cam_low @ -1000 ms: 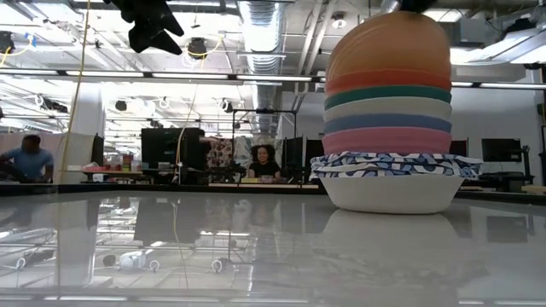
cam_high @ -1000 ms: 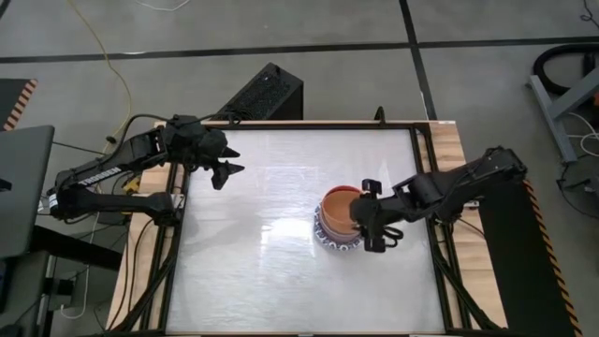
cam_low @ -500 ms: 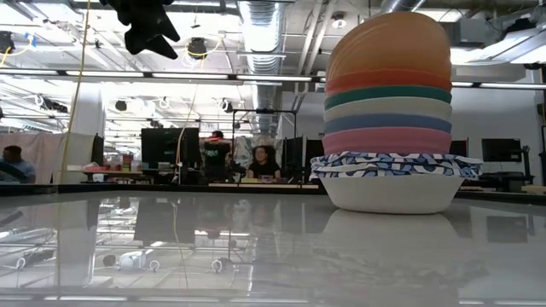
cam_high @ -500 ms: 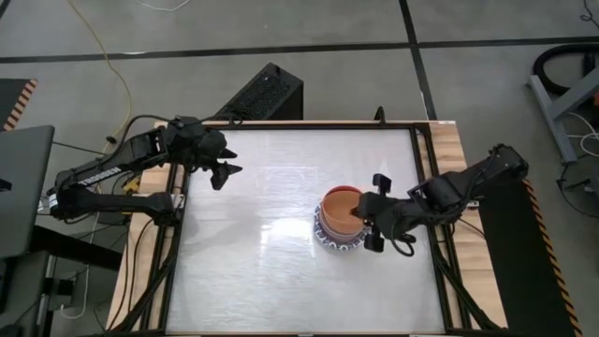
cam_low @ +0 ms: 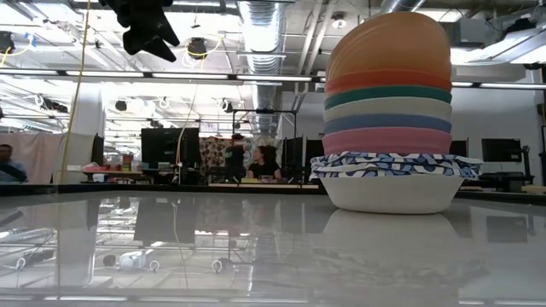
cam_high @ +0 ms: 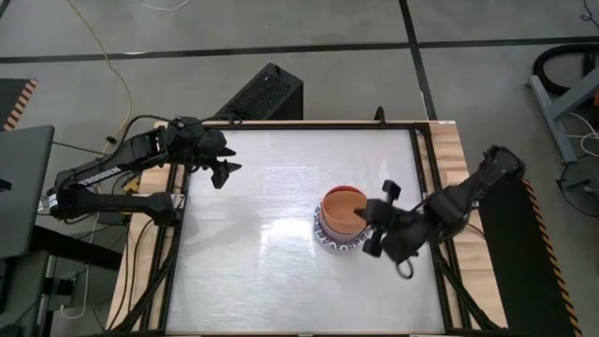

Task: Nest bowls inside each other by size order
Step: Stack the light orange bowl into the orange bowl, then return to Home Position

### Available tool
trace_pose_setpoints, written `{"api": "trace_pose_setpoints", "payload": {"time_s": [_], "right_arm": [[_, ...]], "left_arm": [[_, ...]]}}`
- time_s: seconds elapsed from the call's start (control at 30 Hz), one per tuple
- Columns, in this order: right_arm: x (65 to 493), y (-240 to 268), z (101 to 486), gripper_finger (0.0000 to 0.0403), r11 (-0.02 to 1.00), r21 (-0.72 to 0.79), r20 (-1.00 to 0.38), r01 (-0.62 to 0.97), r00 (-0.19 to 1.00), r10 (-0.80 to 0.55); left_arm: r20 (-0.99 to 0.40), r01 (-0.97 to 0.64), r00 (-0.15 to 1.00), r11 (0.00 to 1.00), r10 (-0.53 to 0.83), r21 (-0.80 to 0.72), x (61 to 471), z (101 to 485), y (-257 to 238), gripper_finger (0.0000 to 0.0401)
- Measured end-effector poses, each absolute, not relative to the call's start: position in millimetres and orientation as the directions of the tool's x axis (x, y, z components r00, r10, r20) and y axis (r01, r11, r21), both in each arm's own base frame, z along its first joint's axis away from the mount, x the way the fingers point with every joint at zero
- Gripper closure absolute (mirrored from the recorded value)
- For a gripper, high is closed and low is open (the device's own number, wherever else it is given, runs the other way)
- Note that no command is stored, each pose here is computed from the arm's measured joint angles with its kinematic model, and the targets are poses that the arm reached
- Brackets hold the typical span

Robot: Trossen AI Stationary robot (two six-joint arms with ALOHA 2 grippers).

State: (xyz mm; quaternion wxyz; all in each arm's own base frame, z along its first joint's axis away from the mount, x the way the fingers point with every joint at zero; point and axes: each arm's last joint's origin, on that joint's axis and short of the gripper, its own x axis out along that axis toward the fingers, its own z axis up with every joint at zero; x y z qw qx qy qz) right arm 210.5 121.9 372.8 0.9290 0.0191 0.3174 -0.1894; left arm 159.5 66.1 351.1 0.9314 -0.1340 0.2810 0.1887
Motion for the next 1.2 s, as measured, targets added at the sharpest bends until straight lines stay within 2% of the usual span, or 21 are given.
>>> {"api": "trace_pose_setpoints", "payload": {"time_s": [0.27, 0.83, 1.03, 1.2], "right_arm": [[231.4, 146.8, 335.9, 0.0401, 0.891, -0.19, -0.636, 0.412, 0.64, -0.432], [248.2, 169.9, 296.5, 0.0401, 0.841, -0.248, -0.647, 0.482, 0.563, -0.514], [251.7, 172.6, 290.3, 0.0401, 0.827, -0.251, -0.635, 0.504, 0.559, -0.534], [242.6, 167.1, 307.5, 0.0401, 0.819, -0.227, -0.567, 0.527, 0.612, -0.551]], "left_arm": [[-0.574, -0.433, 0.768, 0.891, 0.284, -0.139, 159.4, 351.2, 66.3, 0.0173], [-0.572, -0.439, 0.769, 0.887, 0.286, -0.146, 159.5, 351.3, 66.5, 0.0173], [-0.572, -0.439, 0.769, 0.887, 0.285, -0.147, 159.5, 351.3, 66.4, 0.0173], [-0.561, -0.443, 0.776, 0.882, 0.288, -0.16, 160.2, 352.3, 66.7, 0.0173]]}}
